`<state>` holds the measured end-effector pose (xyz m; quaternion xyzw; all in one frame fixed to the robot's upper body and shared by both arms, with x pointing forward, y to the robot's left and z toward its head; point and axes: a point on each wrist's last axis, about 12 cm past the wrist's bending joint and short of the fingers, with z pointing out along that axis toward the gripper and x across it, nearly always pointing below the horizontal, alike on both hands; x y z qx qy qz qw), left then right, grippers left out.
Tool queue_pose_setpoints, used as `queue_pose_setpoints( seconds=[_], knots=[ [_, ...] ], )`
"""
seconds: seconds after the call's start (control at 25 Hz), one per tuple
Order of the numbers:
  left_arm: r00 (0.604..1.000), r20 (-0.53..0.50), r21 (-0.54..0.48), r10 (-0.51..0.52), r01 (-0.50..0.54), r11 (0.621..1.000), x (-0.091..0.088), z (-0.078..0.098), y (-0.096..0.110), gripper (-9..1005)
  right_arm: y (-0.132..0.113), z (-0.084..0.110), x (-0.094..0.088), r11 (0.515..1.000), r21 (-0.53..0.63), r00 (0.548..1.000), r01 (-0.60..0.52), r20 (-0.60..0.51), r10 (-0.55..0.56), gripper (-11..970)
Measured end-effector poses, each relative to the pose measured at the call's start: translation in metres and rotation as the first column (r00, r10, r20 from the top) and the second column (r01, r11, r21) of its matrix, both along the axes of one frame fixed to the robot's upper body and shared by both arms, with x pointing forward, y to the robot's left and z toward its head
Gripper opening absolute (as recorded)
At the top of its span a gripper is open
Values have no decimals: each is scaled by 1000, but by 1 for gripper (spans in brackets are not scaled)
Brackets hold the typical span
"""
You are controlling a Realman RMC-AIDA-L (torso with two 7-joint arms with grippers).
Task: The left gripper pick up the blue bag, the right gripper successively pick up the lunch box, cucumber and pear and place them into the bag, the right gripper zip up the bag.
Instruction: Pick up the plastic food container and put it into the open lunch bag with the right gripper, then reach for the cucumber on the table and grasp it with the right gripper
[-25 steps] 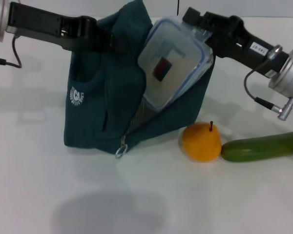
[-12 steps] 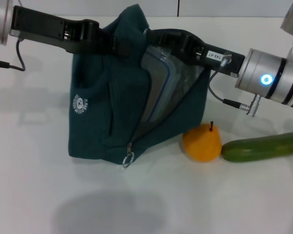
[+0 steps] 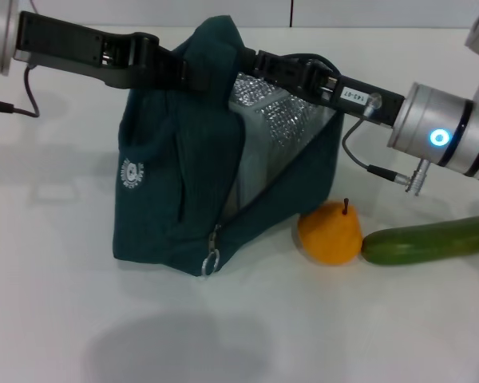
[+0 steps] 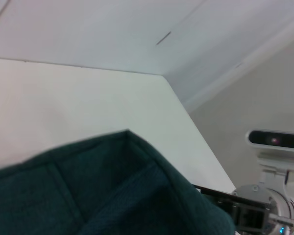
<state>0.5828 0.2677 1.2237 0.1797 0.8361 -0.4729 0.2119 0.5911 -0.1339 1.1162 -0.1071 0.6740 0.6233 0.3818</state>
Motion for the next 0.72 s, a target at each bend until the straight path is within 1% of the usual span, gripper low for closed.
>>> queue_pose_setpoints(
  seconds=[0.08, 0.2, 0.28, 0.4, 0.52, 0.6, 0.68, 0.72],
  knots=[
    [1000, 1, 2, 10, -10, 1000, 0, -1, 2, 42, -6, 0, 0, 1000, 7, 1000, 16, 13, -16, 258],
    [1000, 3, -6, 31, -31, 1000, -1, -1, 8, 42, -19, 2, -1, 998, 32, 997, 49, 62, -51, 363],
    [999, 6, -11, 44, -44, 999, -2, -2, 12, 42, -36, 4, -2, 995, 51, 990, 83, 111, -88, 433],
    [998, 9, -13, 66, -65, 998, -3, -3, 19, 42, -75, 6, -7, 984, 84, 970, 159, 173, -172, 563],
    [997, 11, -11, 71, -71, 997, -4, -3, 22, 42, -118, 5, -15, 963, 104, 941, 249, 208, -266, 705],
    [997, 11, -9, 72, -72, 997, -4, -3, 23, 42, -148, 6, -24, 949, 107, 919, 297, 240, -314, 756],
    [997, 11, -6, 72, -72, 997, -4, -4, 23, 42, -168, 9, -30, 948, 81, 908, 308, 273, -318, 806],
    [997, 12, -6, 72, -71, 997, -4, -4, 23, 42, -177, 12, -32, 954, 47, 907, 297, 298, -297, 832]
  ],
)
